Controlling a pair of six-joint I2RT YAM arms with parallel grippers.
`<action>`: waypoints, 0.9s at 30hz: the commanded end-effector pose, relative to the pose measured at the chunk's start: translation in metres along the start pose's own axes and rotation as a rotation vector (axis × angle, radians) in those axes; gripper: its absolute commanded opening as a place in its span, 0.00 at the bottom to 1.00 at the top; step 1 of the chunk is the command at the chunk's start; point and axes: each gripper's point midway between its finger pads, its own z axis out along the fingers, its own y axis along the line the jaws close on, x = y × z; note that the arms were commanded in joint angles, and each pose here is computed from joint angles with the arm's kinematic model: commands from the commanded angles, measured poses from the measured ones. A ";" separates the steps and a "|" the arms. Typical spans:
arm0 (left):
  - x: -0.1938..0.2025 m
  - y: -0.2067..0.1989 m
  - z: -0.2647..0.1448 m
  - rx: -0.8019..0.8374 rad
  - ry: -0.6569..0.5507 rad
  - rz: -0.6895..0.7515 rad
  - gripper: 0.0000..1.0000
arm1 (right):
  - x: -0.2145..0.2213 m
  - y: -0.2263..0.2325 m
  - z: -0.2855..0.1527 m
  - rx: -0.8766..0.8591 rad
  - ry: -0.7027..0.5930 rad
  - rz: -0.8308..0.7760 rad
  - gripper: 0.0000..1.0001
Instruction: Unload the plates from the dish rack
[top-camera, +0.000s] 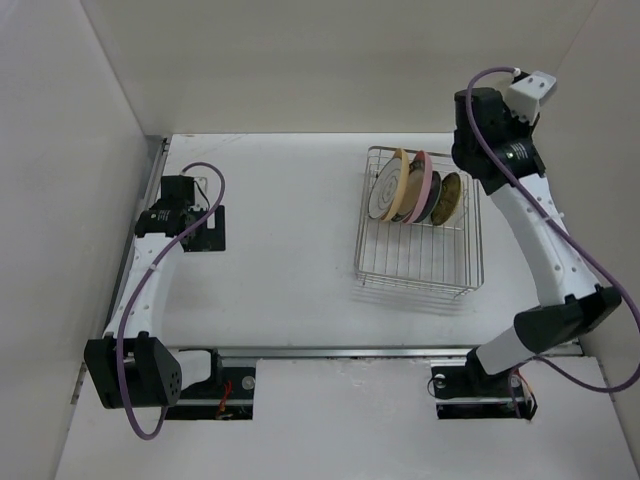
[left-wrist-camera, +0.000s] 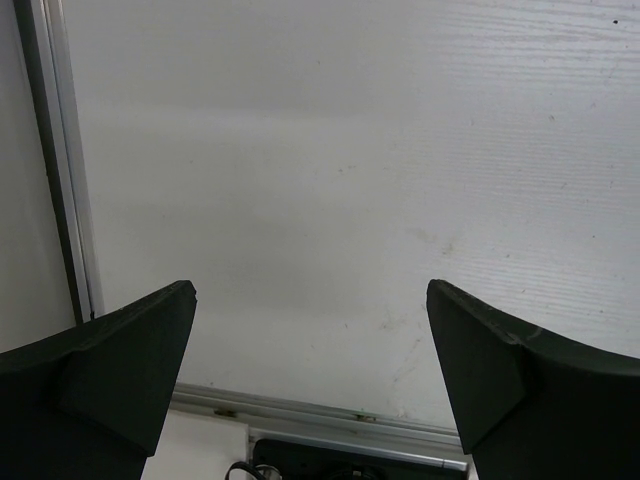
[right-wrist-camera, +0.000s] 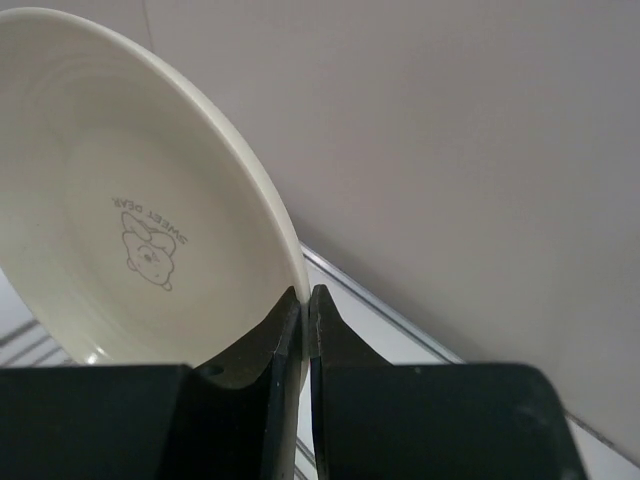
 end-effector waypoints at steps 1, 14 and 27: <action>0.001 -0.003 -0.005 0.025 -0.003 0.007 1.00 | -0.037 -0.018 -0.032 0.007 -0.083 0.105 0.00; -0.003 -0.057 -0.041 0.383 -0.058 0.101 1.00 | 0.029 0.190 -0.216 -1.061 0.069 0.061 0.00; 0.002 -0.087 -0.044 0.568 -0.035 0.108 1.00 | 0.159 0.267 -0.351 -1.596 0.301 -0.117 0.00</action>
